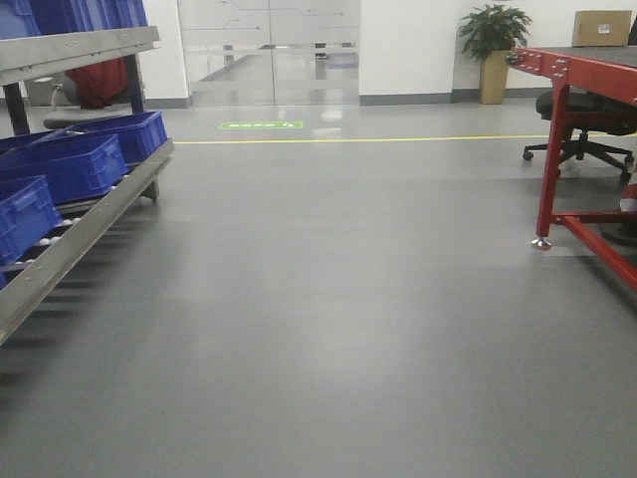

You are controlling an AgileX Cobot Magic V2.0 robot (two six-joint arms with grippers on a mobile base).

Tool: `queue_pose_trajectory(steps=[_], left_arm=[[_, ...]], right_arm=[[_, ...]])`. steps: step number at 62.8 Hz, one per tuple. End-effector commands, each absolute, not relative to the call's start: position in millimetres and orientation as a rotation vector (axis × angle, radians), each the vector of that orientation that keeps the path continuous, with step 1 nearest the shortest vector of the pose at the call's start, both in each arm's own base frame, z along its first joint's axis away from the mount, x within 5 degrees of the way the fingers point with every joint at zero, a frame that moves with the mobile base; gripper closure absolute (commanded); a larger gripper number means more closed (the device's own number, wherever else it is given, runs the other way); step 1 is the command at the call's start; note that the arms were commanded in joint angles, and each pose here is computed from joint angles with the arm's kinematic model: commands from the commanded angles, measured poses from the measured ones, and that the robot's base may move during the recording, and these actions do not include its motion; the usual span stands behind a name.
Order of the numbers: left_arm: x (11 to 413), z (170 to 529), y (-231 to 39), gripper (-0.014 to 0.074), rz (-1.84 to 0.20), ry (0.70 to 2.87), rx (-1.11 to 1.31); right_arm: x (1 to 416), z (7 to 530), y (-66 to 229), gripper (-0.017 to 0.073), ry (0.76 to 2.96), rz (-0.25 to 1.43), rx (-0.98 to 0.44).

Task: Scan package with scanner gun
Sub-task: 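Drive the base forward along the aisle past the blue bins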

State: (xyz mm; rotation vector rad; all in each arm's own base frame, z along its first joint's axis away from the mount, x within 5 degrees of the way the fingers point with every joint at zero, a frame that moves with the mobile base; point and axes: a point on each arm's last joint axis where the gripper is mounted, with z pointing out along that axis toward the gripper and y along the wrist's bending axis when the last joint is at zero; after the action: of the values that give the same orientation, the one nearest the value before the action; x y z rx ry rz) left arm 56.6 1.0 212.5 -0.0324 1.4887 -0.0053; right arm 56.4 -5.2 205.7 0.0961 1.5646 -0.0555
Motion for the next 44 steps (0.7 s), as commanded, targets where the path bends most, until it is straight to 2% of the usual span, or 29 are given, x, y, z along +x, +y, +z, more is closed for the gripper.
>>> queue_pose_trajectory(steps=[1,44], left_arm=[[56.0,214.8,0.8,0.0694,-0.01,1.466,-0.031],[56.0,214.8,0.8,0.0694,-0.01,1.466,-0.031]], right_arm=[[56.2,207.7,-5.6,0.0721,1.542,-0.064,0.097],[56.2,207.7,-5.6,0.0721,1.542,-0.064,0.097]])
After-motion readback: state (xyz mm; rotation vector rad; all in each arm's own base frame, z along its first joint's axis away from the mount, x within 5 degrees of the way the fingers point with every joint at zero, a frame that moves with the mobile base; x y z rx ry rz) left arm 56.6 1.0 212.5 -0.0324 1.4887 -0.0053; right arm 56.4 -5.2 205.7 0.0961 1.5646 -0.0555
